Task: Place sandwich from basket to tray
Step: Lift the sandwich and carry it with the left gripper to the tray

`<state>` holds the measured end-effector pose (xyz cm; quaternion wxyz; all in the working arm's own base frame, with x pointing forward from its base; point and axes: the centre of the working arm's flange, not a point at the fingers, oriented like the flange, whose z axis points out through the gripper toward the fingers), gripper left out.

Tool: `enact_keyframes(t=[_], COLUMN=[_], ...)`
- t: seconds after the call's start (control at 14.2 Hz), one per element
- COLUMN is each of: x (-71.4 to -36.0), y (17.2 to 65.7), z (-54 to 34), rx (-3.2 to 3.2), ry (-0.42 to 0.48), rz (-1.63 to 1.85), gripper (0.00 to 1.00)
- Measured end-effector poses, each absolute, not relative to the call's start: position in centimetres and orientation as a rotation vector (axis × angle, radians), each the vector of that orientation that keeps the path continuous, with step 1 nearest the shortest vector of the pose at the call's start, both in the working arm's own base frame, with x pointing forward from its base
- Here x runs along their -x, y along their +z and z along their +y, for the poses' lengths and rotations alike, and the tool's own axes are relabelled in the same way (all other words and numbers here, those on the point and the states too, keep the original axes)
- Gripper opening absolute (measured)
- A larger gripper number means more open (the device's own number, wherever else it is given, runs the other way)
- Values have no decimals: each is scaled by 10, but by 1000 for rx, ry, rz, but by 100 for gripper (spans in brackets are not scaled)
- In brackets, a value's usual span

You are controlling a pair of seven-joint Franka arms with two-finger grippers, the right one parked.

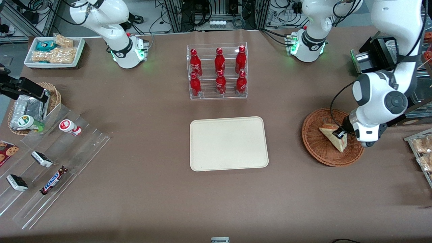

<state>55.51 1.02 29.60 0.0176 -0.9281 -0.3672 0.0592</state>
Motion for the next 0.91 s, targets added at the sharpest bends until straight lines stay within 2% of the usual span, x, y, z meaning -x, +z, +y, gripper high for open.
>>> enact_keyframes(t=[0.14, 0.35, 0.7, 0.91], x=[-571, -573, -574, -582], y=[331, 350, 346, 320], z=[-24, -101, -242, -324], rx=[2902, 2964, 3075, 3114], ry=[229, 211, 175, 163], rz=[-1047, -867, -564, -400], gripper=[28, 26, 26, 15])
